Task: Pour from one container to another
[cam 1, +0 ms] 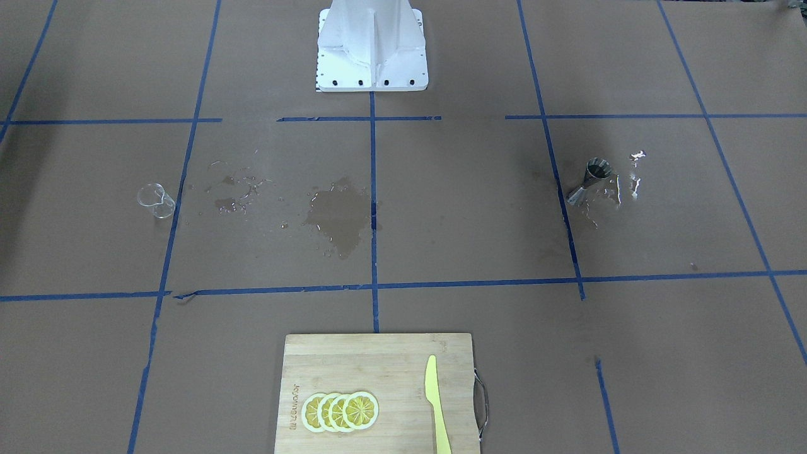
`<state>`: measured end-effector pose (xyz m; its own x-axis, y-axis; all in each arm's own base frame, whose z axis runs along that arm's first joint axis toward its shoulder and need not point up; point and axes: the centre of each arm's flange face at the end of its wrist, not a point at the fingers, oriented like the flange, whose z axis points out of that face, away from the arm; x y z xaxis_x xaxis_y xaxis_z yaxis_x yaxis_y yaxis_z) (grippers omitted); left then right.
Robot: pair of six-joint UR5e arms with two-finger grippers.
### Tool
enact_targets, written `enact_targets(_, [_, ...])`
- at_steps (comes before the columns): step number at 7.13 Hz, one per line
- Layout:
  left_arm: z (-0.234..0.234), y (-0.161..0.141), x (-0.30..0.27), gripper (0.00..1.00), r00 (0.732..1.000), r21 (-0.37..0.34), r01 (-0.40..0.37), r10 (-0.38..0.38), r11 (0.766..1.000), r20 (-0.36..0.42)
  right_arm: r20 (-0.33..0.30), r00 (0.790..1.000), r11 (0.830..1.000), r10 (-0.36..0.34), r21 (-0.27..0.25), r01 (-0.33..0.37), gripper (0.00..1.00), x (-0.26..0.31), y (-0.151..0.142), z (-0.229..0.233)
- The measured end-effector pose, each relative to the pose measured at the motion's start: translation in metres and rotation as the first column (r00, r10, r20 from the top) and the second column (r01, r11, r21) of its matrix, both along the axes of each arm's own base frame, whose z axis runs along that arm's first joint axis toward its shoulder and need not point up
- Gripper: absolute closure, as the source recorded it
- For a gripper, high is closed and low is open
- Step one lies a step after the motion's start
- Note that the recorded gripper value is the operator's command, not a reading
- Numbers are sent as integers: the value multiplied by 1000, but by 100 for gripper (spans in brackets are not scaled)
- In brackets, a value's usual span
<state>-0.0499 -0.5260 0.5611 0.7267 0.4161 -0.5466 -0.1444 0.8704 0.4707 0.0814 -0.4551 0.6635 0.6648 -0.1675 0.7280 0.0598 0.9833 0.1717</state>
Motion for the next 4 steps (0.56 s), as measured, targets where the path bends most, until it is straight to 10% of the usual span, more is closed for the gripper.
enact_targets(4, [78, 23, -15, 0, 989, -312, 139, -146, 940, 0, -59, 993, 989, 104, -99, -110, 0, 13, 4, 8])
